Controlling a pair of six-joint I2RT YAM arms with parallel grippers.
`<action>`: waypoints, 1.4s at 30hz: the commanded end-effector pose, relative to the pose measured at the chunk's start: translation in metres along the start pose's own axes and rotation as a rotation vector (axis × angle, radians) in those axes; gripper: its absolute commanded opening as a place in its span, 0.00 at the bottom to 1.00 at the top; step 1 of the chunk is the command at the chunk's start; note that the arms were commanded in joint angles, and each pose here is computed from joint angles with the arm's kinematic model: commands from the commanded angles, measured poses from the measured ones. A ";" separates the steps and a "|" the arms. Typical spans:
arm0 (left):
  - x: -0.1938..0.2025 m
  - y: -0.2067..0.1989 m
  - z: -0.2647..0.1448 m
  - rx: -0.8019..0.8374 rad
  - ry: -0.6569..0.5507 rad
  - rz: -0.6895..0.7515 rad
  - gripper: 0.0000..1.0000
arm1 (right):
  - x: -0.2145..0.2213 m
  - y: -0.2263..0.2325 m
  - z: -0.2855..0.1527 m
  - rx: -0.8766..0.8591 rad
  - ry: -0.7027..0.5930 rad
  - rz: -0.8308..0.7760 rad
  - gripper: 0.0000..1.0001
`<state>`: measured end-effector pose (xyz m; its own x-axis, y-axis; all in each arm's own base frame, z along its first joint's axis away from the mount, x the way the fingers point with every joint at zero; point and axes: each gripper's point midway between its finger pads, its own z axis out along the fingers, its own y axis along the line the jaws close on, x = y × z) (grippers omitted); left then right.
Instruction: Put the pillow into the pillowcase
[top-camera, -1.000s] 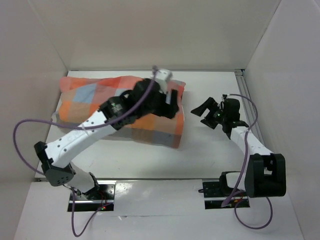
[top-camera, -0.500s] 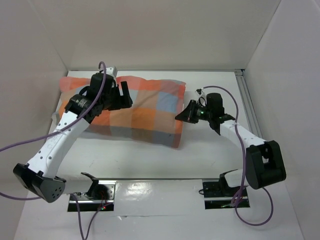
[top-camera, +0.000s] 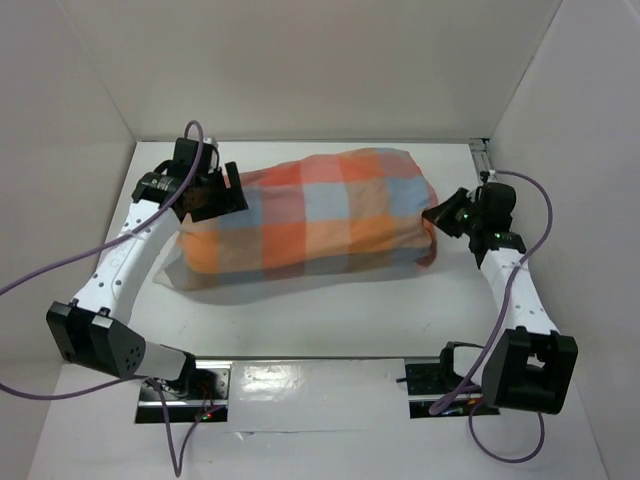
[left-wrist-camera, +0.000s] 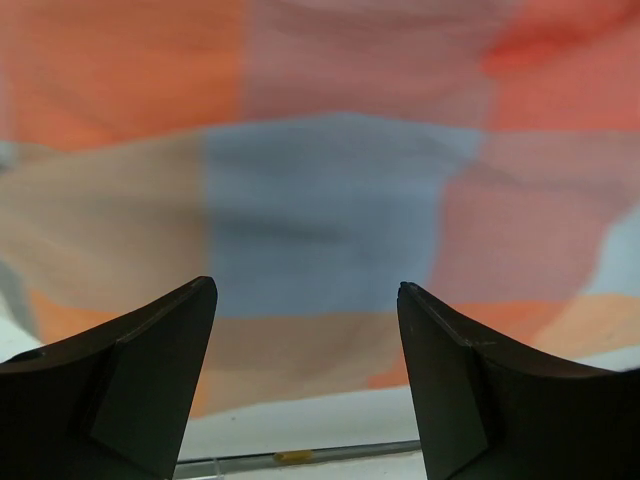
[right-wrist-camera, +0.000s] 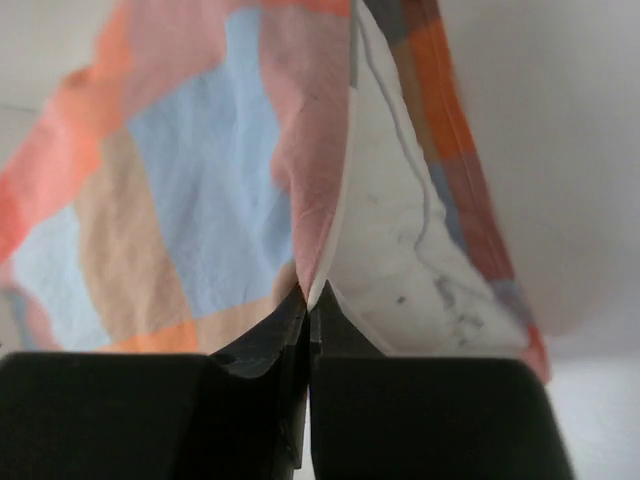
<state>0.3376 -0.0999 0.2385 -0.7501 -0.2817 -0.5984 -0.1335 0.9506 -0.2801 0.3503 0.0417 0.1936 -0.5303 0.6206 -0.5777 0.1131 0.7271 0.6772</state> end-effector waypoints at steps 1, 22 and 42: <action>0.006 0.009 -0.003 0.003 0.027 -0.034 0.86 | -0.011 -0.016 -0.011 0.149 -0.015 -0.043 0.07; 0.008 0.019 0.076 0.000 0.090 -0.150 0.80 | 0.054 0.029 0.085 0.183 0.170 -0.324 0.37; -0.089 -0.010 -0.046 0.011 -0.269 0.020 1.00 | -0.059 0.083 0.015 0.467 -0.213 -0.391 1.00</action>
<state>0.4014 -0.0789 0.2655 -0.6526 -0.3305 -0.6818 -0.2143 0.9436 -0.2524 0.4229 0.1236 0.2251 -0.5546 0.2804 -0.7835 0.1526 0.9598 0.2355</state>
